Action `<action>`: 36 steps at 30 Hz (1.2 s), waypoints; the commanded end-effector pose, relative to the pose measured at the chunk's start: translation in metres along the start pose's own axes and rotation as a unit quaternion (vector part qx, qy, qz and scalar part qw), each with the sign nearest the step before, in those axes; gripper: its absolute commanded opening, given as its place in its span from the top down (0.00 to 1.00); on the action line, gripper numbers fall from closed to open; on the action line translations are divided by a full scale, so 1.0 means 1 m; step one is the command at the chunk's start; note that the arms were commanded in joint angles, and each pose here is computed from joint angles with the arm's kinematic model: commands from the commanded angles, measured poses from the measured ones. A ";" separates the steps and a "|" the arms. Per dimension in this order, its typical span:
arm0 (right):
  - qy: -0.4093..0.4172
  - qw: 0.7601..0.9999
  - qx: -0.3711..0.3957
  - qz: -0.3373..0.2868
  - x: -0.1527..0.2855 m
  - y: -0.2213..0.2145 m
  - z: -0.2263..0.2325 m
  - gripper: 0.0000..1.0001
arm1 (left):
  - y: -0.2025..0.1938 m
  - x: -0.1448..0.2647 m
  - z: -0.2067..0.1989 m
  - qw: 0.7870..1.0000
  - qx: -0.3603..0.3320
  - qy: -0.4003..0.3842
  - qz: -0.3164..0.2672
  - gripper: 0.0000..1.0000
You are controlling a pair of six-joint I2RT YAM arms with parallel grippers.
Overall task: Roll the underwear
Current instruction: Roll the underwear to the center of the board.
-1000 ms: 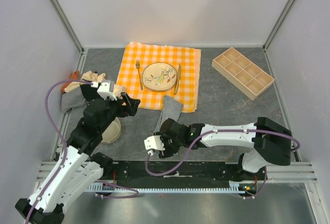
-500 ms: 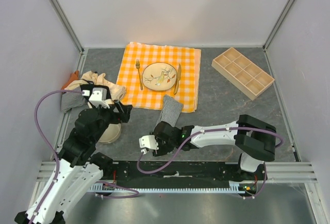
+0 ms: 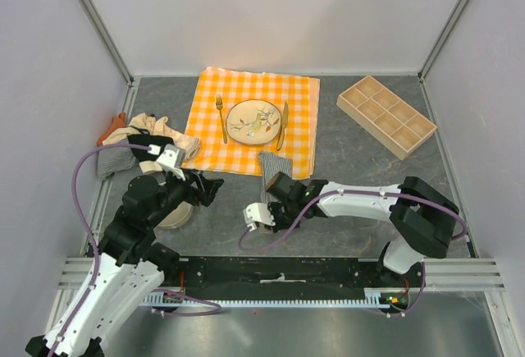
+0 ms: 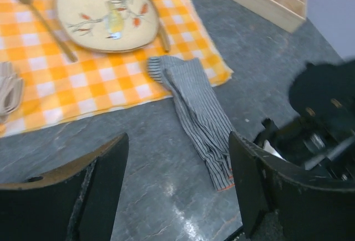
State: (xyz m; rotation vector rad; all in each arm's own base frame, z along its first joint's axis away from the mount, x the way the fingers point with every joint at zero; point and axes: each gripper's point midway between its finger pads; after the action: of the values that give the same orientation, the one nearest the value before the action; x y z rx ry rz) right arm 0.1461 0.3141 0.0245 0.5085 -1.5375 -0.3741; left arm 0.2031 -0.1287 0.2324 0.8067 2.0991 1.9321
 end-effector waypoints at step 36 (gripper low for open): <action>0.385 0.885 -0.263 0.009 0.065 -0.092 0.019 0.85 | -0.145 -0.071 -0.252 0.824 -0.424 -0.377 0.018 0.22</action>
State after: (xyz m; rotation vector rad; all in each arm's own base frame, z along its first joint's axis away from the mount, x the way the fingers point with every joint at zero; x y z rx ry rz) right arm 0.1314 0.1938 0.0262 0.1551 -0.6296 -0.4501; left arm 0.0831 -0.3527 0.1008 1.2895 0.6934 1.7772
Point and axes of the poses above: each gripper's point midway between its finger pads, its own x axis back along the fingers, its own z axis along the line the jaws close on, y = z × x, and after that the axes turned 9 degrees about -x, right-handed
